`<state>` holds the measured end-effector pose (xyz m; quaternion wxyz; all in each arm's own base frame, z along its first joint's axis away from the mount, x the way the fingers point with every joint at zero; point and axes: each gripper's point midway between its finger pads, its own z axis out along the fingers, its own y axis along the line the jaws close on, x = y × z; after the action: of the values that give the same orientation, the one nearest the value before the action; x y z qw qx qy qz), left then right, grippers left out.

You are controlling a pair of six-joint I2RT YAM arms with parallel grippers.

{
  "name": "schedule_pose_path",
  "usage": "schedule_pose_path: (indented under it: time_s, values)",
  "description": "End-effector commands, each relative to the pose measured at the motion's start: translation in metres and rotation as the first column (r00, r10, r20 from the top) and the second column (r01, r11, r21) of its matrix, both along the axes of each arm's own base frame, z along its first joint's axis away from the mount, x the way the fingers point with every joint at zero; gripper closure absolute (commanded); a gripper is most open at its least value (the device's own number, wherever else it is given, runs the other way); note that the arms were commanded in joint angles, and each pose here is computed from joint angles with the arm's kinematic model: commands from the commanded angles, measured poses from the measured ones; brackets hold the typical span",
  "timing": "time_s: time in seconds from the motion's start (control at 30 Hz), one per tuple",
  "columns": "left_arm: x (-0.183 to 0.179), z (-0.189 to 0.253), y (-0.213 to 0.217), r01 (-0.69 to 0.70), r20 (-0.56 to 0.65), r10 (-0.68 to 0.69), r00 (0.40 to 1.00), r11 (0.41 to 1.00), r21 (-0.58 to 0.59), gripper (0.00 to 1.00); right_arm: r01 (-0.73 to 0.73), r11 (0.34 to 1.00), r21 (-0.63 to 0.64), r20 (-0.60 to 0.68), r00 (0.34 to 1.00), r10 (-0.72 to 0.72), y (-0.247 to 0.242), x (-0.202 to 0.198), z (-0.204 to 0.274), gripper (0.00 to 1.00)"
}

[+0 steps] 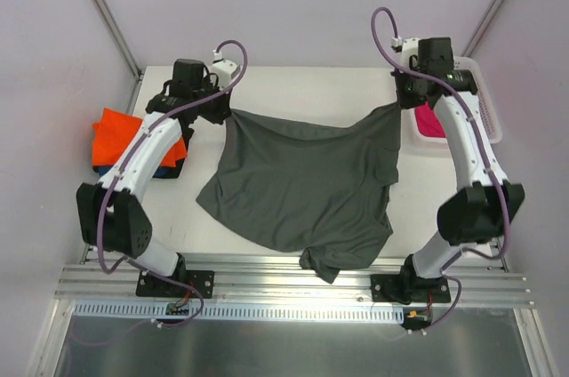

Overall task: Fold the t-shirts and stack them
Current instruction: Flatten the tshirt out, then fold the tshirt

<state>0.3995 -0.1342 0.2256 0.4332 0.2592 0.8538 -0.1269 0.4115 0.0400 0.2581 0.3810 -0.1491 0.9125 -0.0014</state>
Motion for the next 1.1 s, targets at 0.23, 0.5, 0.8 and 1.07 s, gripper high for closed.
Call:
schedule_pose_path:
  time_s: [0.23, 0.5, 0.8, 1.07]
  values:
    - [0.118, -0.03, 0.033, -0.124, 0.047, 0.122, 0.991, 0.991, 0.042, 1.0, -0.014, 0.988, -0.154, 0.139, 0.99, 0.036, 0.012, 0.151, -0.01, 0.99]
    - [0.17, -0.062, 0.058, -0.188, 0.085, 0.178, 0.98, 0.974, 0.131, 1.0, -0.026, 0.972, -0.232, 0.178, 0.982, 0.069, 0.033, 0.196, -0.051, 0.99]
    - [0.198, -0.085, 0.082, -0.231, 0.107, 0.214, 0.971, 0.955, 0.184, 1.0, -0.008, 0.952, -0.305, 0.302, 0.948, 0.105, 0.038, 0.241, -0.058, 0.99]
    - [0.21, -0.107, 0.101, -0.264, 0.107, 0.246, 0.963, 0.939, 0.222, 1.0, 0.049, 0.954, -0.296, 0.334, 0.941, 0.055, 0.022, 0.25, -0.062, 0.99]
